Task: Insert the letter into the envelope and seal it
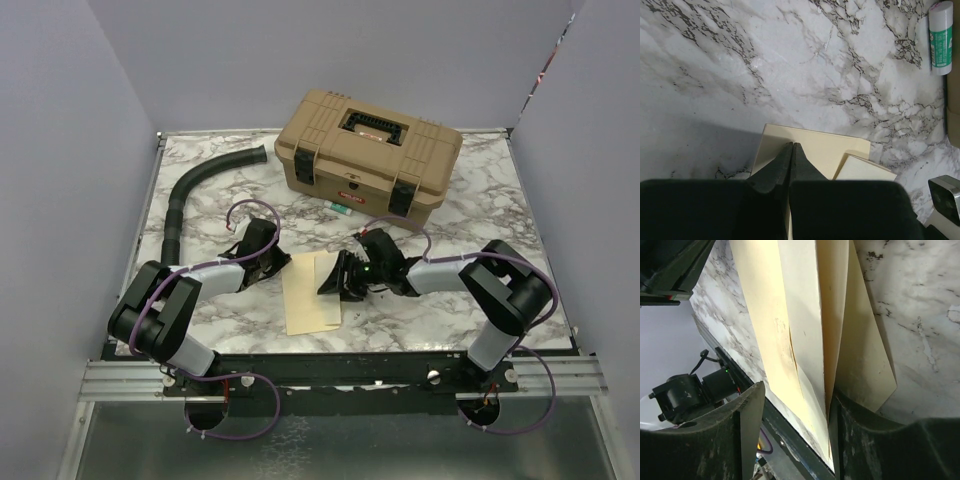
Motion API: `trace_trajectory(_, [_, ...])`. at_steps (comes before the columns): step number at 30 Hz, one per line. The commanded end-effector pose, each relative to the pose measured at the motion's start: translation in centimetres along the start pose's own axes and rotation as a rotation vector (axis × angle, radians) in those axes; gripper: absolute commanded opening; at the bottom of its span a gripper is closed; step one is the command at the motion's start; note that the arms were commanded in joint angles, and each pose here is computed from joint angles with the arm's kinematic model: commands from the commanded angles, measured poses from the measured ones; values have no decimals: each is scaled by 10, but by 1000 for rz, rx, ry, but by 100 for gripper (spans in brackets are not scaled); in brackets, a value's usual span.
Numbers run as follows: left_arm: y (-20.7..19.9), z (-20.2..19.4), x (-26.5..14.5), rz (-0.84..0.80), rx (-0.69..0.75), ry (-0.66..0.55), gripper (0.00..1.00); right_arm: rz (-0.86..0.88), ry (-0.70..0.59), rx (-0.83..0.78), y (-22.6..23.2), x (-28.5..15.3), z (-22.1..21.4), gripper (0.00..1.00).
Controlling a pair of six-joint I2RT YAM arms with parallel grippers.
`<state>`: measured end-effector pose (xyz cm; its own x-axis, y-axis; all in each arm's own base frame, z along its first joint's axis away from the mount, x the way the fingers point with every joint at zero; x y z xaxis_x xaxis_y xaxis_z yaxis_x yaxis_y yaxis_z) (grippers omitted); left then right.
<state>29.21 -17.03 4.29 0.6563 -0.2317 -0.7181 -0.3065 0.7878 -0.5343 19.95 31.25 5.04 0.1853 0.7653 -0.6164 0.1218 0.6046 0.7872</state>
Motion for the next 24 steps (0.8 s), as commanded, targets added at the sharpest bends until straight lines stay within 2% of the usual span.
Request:
trace_trajectory(1, [51,-29,0,183,57,96,0,-27,-140,-39,-14,5,18,56])
trace_trajectory(8, [55,-38,6,192,88,151,0,77,-296,-124,0,5,40,59])
trace_trajectory(14, [53,-40,9,167,115,164,0,90,-347,-126,3,5,48,56])
trace_trajectory(16, [54,-40,9,169,118,163,0,92,-367,-95,1,3,48,49])
trace_trajectory(19, [55,-41,9,172,111,161,0,75,-394,-28,-5,-1,49,29])
trace_trajectory(21, [56,-42,9,171,98,157,0,-1,-372,75,-14,0,46,15])
trace_trajectory(24, [55,-41,9,159,76,143,0,-64,-329,168,-22,2,39,3])
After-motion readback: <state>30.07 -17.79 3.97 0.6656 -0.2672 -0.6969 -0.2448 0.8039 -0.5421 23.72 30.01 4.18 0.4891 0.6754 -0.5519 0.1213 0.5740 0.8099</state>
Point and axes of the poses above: each gripper's point midway between its finger pads, its own x axis out along the fingers, its own y axis along the line the jaws close on, z = x × y, the point moved 3 cm from there along -x, back along the fingers, and after that the axes turned 7 degrees about x, right-handed, at the moved point
